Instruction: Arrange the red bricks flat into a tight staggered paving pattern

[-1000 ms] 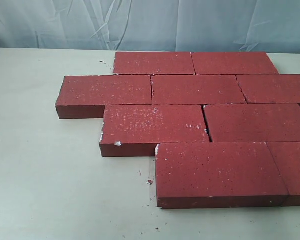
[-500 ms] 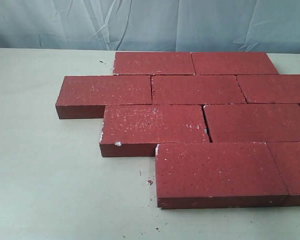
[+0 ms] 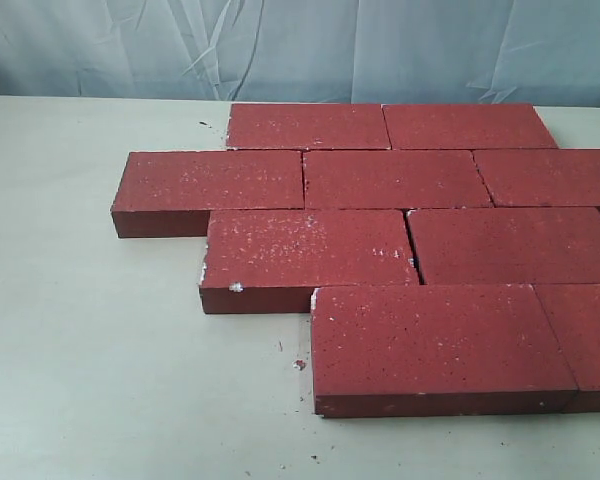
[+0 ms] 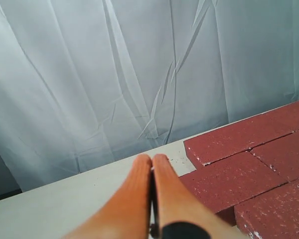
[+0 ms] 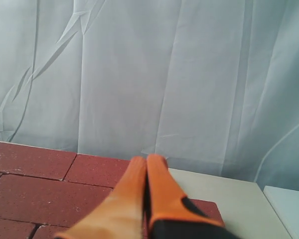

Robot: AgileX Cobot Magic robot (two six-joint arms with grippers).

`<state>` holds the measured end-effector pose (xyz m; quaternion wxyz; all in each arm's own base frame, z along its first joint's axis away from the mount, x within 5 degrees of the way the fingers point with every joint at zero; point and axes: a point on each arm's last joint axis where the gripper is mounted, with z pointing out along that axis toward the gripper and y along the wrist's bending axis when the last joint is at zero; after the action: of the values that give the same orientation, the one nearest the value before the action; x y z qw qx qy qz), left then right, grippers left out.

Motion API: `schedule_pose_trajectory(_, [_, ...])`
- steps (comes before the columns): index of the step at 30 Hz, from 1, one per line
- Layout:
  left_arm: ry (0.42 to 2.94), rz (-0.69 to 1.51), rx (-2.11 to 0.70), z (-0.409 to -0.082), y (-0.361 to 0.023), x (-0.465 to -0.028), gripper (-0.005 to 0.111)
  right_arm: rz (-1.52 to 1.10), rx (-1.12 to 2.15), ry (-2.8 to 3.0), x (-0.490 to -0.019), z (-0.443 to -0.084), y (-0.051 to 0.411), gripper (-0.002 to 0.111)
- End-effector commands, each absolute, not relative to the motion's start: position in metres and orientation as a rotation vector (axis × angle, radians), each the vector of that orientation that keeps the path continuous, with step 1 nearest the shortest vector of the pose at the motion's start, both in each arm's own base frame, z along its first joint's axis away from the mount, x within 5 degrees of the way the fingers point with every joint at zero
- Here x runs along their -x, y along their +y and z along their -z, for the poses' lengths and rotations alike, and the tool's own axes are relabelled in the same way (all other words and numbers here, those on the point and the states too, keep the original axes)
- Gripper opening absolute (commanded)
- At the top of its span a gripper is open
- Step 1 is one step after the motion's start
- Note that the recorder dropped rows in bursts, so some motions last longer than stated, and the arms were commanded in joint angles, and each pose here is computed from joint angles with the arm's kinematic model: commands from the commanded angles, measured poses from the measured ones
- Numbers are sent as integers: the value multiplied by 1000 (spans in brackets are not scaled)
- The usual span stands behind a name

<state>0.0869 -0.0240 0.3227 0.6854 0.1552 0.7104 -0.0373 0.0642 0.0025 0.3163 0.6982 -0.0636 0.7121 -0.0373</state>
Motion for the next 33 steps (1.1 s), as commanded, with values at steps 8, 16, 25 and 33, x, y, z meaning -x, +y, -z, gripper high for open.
schedule_pose_trajectory(8, [1603, 150, -304, -321, -25, -86, 0, 82, 132, 1582, -63, -316, 2, -1])
schedule_pose_trajectory(16, [1608, 69, -225, -313, -11, -66, 0, 82, 132, 1581, -63, -316, 2, -1])
schedule_pose_trajectory(25, [1601, 33, -96, -278, -5, -64, 0, 82, 132, 1581, -63, -316, 2, -1])
schedule_pose_trajectory(33, [1604, 46, -37, -247, -3, -62, 0, 82, 132, 1582, -63, -316, 2, -1])
